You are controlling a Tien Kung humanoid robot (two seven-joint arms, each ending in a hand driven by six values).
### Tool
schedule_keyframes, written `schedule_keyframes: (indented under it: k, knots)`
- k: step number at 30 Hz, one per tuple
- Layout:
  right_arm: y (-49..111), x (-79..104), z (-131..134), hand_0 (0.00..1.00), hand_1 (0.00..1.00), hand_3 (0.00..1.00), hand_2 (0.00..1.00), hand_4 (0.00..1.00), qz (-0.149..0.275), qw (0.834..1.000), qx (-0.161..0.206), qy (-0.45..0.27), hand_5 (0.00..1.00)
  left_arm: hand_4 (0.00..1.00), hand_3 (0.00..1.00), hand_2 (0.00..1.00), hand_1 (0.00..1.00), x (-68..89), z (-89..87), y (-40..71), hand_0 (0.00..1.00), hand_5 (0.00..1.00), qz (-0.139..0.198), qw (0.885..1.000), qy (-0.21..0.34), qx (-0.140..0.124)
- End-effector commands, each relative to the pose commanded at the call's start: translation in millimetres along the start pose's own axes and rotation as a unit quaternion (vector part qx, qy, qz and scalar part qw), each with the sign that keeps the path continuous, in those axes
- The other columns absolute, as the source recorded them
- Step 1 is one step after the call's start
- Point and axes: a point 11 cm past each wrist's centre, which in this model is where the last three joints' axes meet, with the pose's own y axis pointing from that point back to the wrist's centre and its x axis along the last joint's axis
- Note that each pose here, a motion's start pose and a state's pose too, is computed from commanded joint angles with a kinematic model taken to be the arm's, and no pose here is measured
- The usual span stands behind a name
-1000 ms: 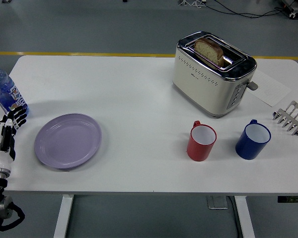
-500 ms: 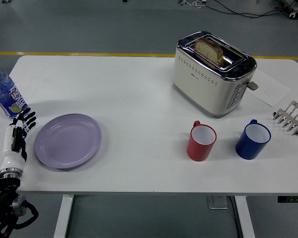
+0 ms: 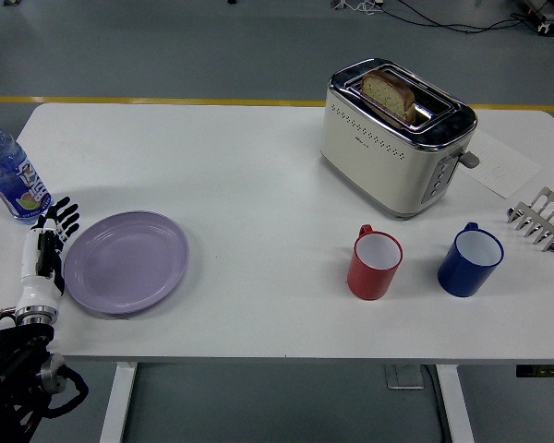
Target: Push plate across desktop
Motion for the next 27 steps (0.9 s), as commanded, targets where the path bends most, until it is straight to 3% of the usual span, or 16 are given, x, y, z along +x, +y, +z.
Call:
schedule_keyframes:
  k: [27]
  knots:
    - [-1.2, 0.7, 8, 0.640, 0.625, 0.587, 0.659, 0.385, 0.000, 1.000, -0.007, 0.001, 0.186, 0.467, 0.763, 0.804, 0.817, -56.4, -2.4, -0.4, 0.804, 0.998, -0.038, 0.999, 0.030, 0.010]
